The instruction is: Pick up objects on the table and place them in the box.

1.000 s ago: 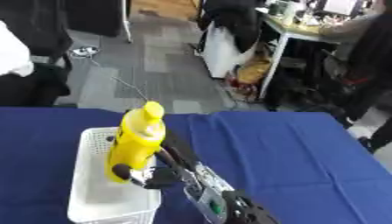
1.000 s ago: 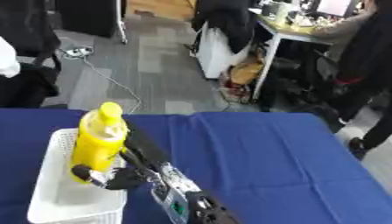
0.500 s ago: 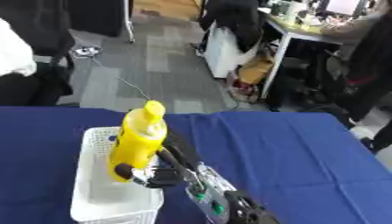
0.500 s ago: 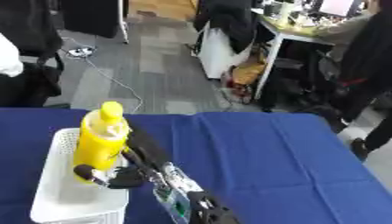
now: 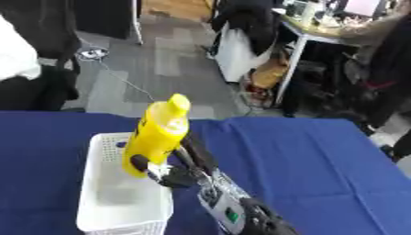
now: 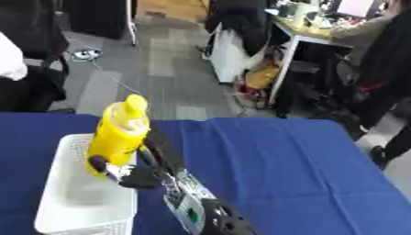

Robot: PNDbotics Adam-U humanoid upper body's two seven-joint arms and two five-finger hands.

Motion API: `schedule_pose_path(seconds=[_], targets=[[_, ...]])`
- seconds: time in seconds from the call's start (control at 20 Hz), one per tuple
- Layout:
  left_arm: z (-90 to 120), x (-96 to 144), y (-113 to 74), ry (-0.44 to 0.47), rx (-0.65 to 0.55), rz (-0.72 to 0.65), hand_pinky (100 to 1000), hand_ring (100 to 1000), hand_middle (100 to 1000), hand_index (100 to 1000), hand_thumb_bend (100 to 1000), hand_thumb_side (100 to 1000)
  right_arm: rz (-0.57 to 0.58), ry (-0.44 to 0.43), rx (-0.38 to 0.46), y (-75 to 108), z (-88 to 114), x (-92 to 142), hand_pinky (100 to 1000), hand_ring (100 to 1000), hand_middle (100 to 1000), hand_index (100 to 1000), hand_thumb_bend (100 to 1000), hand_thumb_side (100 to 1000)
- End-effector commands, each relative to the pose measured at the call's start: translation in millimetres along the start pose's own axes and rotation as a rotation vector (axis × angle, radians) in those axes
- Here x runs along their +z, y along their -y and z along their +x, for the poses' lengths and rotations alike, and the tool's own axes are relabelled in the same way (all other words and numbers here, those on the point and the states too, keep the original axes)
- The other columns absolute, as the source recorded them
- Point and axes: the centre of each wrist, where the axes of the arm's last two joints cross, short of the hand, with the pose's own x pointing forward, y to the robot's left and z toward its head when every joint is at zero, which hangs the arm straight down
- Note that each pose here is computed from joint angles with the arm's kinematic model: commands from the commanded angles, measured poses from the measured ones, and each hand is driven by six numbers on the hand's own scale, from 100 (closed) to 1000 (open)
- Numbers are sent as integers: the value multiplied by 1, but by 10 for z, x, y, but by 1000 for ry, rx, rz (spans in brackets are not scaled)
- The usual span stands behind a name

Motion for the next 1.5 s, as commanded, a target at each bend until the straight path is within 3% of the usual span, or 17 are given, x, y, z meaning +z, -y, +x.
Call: schedule_pose_path(seconds=[0.05, 0.1, 0.15, 0.2, 0.25, 0.3, 0.35, 0.4, 0.85, 1.0, 1.1, 1.25, 1.5], targets=[[47, -68, -26, 31, -8, -3, 718, 632, 874, 881, 252, 912, 24, 70, 78, 142, 12, -76, 971, 908, 924, 1000, 733, 636], [47, -68, -26, 31, -8, -3, 718, 632, 874, 881, 252, 912, 41, 77, 97, 144, 13, -77, 975, 908, 929, 1000, 773, 621], [47, -69, -26, 31, -8, -4, 718, 632, 874, 881, 252, 912, 53, 84, 109, 145, 15, -79, 972, 904, 925, 1000, 779, 660], [47, -69, -25, 31, -8, -4, 719, 632, 874, 881, 252, 912, 56, 91, 112, 148, 18, -80, 963, 895, 918, 1000, 715, 846], [47, -69, -26, 31, -8, -4, 719, 632, 874, 881, 252, 912, 39, 99, 97, 151, 25, -85, 958, 892, 914, 1000, 534, 1000], [47, -69, -26, 31, -8, -4, 719, 632, 874, 881, 252, 912, 26, 103, 81, 150, 21, -80, 955, 891, 910, 1000, 485, 1000], [47, -69, -26, 31, -8, -5, 719, 632, 874, 881, 252, 912, 4, 105, 56, 147, 18, -78, 954, 892, 902, 1000, 332, 1000], [47, -70, -26, 31, -8, -5, 719, 632, 874, 881, 252, 912, -15, 101, 35, 145, 8, -72, 953, 892, 895, 1000, 100, 1000], [47, -71, -25, 32, -9, -11, 720, 633, 874, 880, 251, 913, -42, 71, -11, 132, -15, -48, 940, 889, 898, 1000, 100, 1000], [43, -55, -33, 25, -15, -14, 720, 633, 874, 880, 251, 914, -73, 90, -25, 205, 21, -80, 925, 878, 901, 1000, 100, 1000], [35, -21, -51, 11, -25, -14, 719, 633, 874, 880, 251, 914, -137, 124, -52, 371, 87, -127, 926, 877, 906, 1000, 100, 1000], [16, 65, -95, -23, -52, -22, 720, 633, 873, 879, 248, 914, -287, 198, -109, 895, 221, -132, 923, 872, 906, 1000, 100, 1000], [-22, 324, -171, -99, -118, -72, 720, 634, 870, 876, 239, 917, -432, 265, -137, 1783, 481, 337, 899, 852, 877, 1000, 100, 1000]])
